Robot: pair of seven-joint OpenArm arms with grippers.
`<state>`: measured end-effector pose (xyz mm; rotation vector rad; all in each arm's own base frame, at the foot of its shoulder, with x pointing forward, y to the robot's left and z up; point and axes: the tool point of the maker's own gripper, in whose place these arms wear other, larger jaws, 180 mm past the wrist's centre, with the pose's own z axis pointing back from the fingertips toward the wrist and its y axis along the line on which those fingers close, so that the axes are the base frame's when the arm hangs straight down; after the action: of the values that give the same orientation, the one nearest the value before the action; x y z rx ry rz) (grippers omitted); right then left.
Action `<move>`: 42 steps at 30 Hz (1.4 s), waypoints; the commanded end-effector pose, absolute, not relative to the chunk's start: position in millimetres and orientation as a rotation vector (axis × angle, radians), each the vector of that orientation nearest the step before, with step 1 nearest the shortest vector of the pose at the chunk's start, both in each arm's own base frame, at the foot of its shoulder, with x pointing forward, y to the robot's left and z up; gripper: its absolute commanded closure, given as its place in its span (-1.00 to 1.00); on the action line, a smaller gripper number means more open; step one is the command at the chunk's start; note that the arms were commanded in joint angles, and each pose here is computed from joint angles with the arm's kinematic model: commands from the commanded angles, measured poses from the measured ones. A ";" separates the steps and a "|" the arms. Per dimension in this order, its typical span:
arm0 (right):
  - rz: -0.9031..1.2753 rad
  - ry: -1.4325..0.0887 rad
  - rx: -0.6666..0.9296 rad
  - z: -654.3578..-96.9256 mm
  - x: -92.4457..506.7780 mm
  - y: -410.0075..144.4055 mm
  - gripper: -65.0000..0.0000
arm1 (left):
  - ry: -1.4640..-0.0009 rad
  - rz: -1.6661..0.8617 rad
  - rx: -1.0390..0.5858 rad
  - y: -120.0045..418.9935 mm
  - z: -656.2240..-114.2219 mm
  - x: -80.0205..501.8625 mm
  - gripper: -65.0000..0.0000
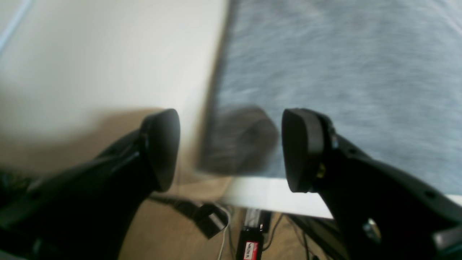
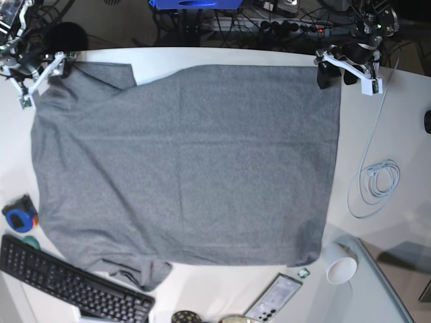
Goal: Layout the t-shirt on the table in an organized manner, then fold the t-shirt properly
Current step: 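Drag the grasped shirt edge with both grippers across the table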
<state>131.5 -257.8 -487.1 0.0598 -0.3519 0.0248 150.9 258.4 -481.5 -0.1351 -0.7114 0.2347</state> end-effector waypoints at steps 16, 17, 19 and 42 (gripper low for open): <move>0.052 -0.355 0.014 -470.5 136.8 -266.6 0.98 | -0.718 0.164 -0.124 252.7 -467.0 152.6 1.00; 0.060 -0.353 0.003 -466.2 138.0 -267.6 0.98 | -0.737 0.148 -0.115 253.4 -458.9 154.7 1.00; 0.074 -0.349 -0.021 -457.6 140.3 -270.5 0.98 | -0.769 0.121 -0.099 253.2 -445.2 160.7 1.00; 0.344 -0.345 -0.111 -395.0 255.5 -239.8 0.98 | -0.811 -0.006 -0.044 248.0 -381.5 247.5 1.00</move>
<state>250.7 -236.9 -402.3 -0.0970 -0.3186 0.3431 237.5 246.1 -394.6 -0.0474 -0.7553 0.0035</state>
